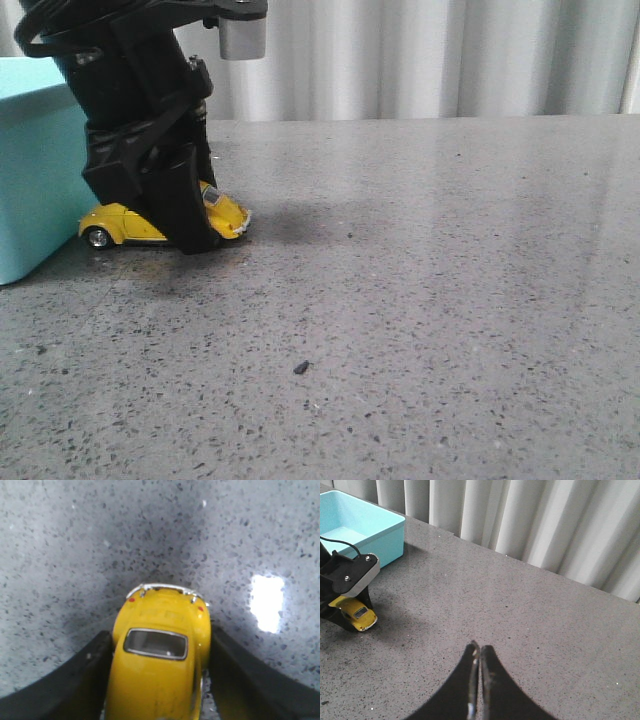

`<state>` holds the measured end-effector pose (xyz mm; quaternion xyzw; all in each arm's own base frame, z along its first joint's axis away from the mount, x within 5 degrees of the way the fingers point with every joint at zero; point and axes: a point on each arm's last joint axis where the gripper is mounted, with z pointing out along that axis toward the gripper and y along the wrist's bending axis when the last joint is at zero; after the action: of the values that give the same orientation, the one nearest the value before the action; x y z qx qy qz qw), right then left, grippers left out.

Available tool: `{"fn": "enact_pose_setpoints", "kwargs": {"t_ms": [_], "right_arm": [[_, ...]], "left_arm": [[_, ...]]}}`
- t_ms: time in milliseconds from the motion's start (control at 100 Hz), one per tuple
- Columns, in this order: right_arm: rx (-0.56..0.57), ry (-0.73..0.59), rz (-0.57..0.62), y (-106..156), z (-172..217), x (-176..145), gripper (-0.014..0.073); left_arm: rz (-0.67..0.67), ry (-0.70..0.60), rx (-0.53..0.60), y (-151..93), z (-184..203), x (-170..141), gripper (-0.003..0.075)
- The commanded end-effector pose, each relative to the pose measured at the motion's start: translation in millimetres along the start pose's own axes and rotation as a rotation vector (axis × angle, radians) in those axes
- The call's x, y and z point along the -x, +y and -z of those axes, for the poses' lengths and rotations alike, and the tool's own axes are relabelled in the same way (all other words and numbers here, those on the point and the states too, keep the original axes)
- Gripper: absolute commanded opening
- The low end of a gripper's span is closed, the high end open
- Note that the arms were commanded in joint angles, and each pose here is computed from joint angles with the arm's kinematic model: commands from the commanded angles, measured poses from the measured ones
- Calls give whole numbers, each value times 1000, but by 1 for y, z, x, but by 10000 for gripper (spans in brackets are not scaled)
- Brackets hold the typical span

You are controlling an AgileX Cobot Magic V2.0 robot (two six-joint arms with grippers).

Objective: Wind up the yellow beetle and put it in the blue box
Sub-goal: 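Lift the beetle with the left gripper and carry it over the box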

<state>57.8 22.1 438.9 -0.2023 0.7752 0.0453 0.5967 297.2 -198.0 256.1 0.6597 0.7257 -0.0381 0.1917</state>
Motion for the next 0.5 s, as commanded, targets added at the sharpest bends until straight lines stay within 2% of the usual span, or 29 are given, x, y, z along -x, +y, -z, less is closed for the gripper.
{"fn": "enact_pose_setpoints", "kwargs": {"t_ms": [0,80,180,360,490], "right_arm": [[-20,-91,11,-2,3,12,-41],[-20,-91,11,-2,3,12,-41],[-19,-92,10,-2,3,12,-41],[-16,-93,7,-2,3,12,-41],[-11,-94,3,-2,3,12,-41]], "left_arm": [[-5,-91,91,6,29,13,250],[-11,-115,120,11,39,19,169],[-5,-174,156,17,54,29,107],[-19,-342,333,31,113,52,95],[-18,-377,456,41,154,46,95]]}}
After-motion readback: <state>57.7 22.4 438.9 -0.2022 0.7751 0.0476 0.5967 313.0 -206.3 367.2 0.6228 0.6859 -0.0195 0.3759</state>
